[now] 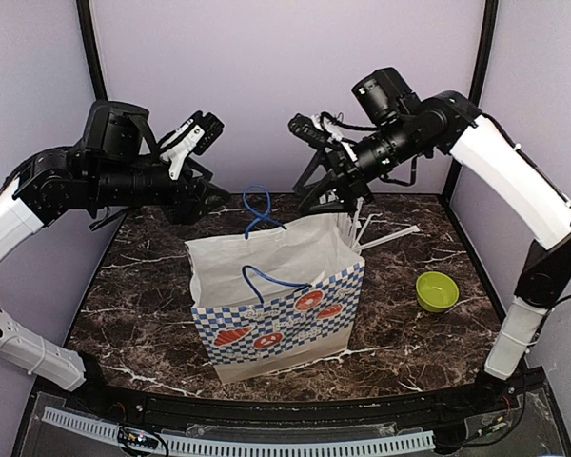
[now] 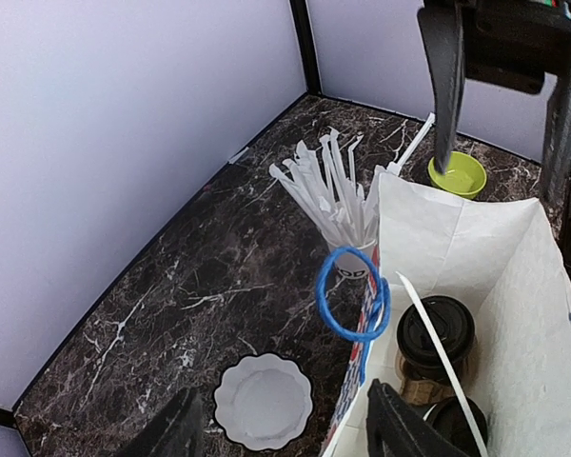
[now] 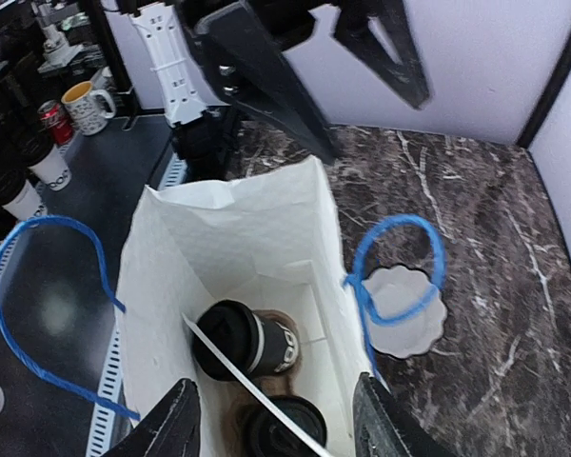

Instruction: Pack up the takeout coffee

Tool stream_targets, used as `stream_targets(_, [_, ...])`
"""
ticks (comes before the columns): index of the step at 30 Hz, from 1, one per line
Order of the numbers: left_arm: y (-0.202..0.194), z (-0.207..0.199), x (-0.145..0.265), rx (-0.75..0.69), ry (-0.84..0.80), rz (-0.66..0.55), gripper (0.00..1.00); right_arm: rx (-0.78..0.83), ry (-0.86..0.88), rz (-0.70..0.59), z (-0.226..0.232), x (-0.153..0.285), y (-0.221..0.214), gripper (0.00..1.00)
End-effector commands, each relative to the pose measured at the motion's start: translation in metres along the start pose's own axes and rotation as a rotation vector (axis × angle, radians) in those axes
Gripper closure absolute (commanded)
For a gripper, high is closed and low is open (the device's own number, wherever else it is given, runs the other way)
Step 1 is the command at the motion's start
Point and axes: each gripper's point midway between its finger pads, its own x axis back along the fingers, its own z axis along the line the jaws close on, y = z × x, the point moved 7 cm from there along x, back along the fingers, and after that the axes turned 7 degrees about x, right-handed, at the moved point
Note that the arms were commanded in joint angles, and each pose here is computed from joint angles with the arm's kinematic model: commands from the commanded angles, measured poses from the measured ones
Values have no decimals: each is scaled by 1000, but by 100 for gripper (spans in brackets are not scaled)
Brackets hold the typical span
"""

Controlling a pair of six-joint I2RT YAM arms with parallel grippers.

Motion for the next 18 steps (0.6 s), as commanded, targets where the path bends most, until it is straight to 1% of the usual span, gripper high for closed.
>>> stream_targets(1, [2, 3, 8, 15, 12, -57, 39, -35, -242, -15, -16, 61, -16, 45])
stream_targets(3, [1, 3, 5, 13, 14, -62, 39, -118, -384, -5, -33, 90, -45, 45])
stream_targets(6, [2, 2, 4, 9, 10, -76, 38, -260, -577, -13, -44, 127, -99, 44])
stream_targets(9, [4, 1, 2, 3, 2, -82, 38, -398, -712, -7, -41, 151, -150, 38])
stream_targets(10, [5, 1, 2, 0, -1, -83, 38, -454, -719, 6, -39, 150, -171, 36])
stream_targets(13, [8, 1, 3, -5, -1, -87, 37, -559, -687, 18, -31, 145, -206, 33])
stream_targets(18, [10, 1, 5, -4, -2, -95, 37, -627, -708, 56, -28, 140, -234, 31])
